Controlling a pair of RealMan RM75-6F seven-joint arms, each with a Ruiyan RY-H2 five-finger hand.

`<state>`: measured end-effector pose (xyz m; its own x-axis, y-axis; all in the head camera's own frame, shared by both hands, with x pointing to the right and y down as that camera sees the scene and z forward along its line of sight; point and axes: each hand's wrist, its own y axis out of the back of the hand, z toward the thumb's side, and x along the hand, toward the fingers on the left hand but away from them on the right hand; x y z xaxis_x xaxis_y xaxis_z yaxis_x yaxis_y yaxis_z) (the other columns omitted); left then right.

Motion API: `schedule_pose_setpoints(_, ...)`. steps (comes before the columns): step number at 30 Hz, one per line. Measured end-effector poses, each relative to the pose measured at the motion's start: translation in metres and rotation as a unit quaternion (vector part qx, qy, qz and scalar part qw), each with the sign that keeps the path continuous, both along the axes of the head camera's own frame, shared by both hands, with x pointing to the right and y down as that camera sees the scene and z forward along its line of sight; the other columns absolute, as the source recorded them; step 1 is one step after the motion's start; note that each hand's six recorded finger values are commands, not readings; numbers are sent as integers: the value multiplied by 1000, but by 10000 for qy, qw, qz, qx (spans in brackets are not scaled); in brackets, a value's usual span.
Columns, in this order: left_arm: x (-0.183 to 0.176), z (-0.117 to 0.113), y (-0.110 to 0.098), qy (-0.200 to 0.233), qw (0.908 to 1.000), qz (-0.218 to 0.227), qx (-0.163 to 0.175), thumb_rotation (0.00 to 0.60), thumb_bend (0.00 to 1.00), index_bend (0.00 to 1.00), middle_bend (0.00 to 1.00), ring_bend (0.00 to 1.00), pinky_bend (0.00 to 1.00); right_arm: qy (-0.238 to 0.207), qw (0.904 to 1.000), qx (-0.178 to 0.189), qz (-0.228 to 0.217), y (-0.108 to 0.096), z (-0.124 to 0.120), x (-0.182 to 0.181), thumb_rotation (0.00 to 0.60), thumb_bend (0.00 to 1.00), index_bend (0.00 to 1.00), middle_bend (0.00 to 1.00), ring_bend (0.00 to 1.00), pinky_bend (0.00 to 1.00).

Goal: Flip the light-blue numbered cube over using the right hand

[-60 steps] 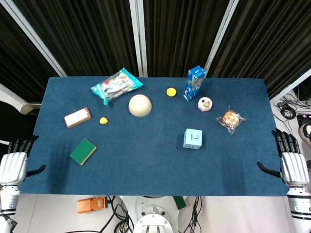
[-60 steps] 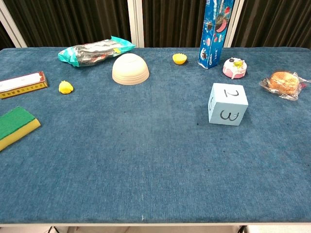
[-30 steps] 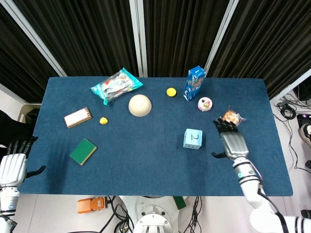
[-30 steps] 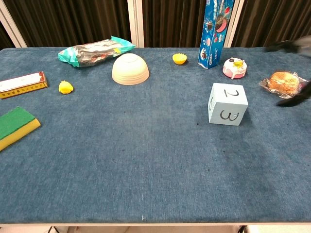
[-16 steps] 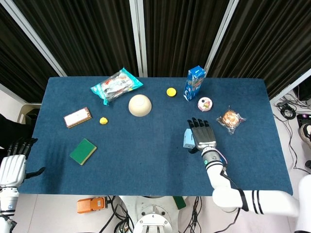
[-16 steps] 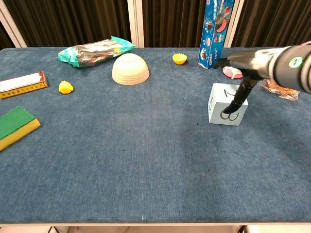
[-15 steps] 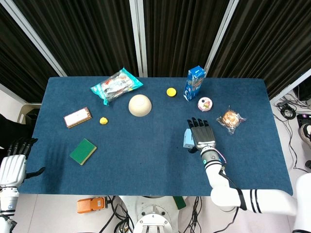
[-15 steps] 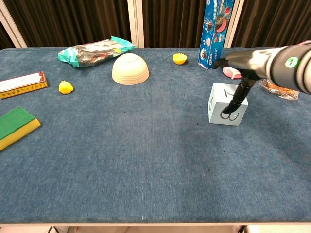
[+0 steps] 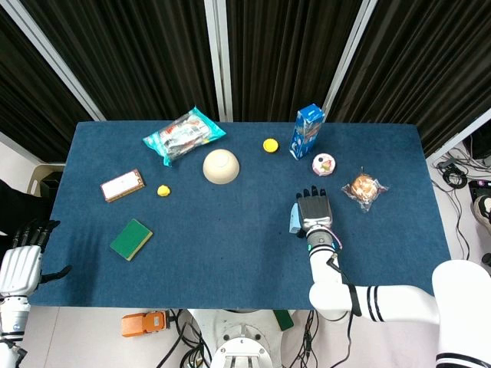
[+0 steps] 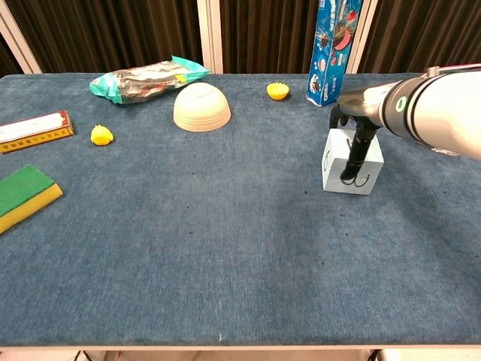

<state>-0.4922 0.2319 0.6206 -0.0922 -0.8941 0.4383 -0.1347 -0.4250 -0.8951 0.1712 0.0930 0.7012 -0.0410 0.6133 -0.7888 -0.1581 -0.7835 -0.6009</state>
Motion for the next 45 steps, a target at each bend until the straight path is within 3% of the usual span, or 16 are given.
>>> schedule_pose_setpoints(4, -3, 0, 2, -20, 10000, -49, -13, 600, 41, 153, 138, 29, 3, -152, 9999, -2, 3, 0, 3, -2, 579, 408, 513, 360, 194, 197)
schedule_pose_setpoints(8, -5, 0, 4, -28, 10000, -83, -27, 600, 41, 153, 137, 29, 3, -526, 9984, 158, 98, -4, 2, 0, 600, 419, 586, 411, 231, 203)
schedule_pose_setpoints(12, -6, -1, 5, -47, 9999, -108, -44, 600, 41, 153, 137, 29, 3, -1068, 9930, 440, 259, -9, -4, 5, 600, 420, 608, 428, 237, 202)
schedule_pose_setpoints(16, -5, -1, 5, -49, 9999, -93, -44, 600, 41, 153, 137, 29, 3, -1735, 9813, 658, 508, -10, -9, 15, 600, 420, 603, 427, 237, 195)
schedule_pose_setpoints(22, 0, -1, 3, -46, 10000, -63, -59, 600, 41, 153, 137, 29, 3, -2827, 9517, 606, 1036, -3, -7, 31, 600, 419, 586, 427, 237, 178)
schedule_pose_setpoints(29, 4, -2, 1, -62, 9999, -26, -81, 600, 41, 153, 137, 29, 3, -3967, 9000, 336, 1775, 5, 8, 53, 600, 419, 569, 427, 220, 143)
schedule_pose_setpoints(33, 6, -3, 0, -66, 9999, -8, -76, 600, 41, 153, 138, 29, 3, -4447, 8707, 223, 2090, 8, 19, 65, 600, 420, 559, 427, 206, 130)
schedule_pose_setpoints(35, 7, -3, -1, -72, 9999, -9, -76, 600, 42, 153, 137, 29, 3, -4626, 8590, 178, 2186, 9, 26, 73, 600, 420, 555, 427, 202, 125)
schedule_pose_setpoints(37, 7, -3, -1, -75, 9999, -9, -83, 600, 42, 153, 138, 29, 3, -4710, 8534, 164, 2227, 11, 34, 81, 600, 419, 548, 427, 195, 121)
schedule_pose_setpoints(41, 8, -2, -1, -75, 9999, 3, -101, 600, 42, 154, 137, 29, 3, -4783, 8489, 198, 2242, 16, 51, 99, 600, 419, 488, 416, 149, 81)
schedule_pose_setpoints(43, 8, -2, -2, -74, 9999, 0, -100, 600, 41, 153, 137, 29, 3, -4769, 8506, 201, 2206, 20, 57, 103, 600, 419, 379, 357, 101, 49)
schedule_pose_setpoints(45, 7, -3, -2, -83, 9999, -7, -92, 600, 42, 153, 137, 29, 3, -4734, 8555, 166, 2091, 27, 62, 105, 600, 415, 132, 209, 22, 11)
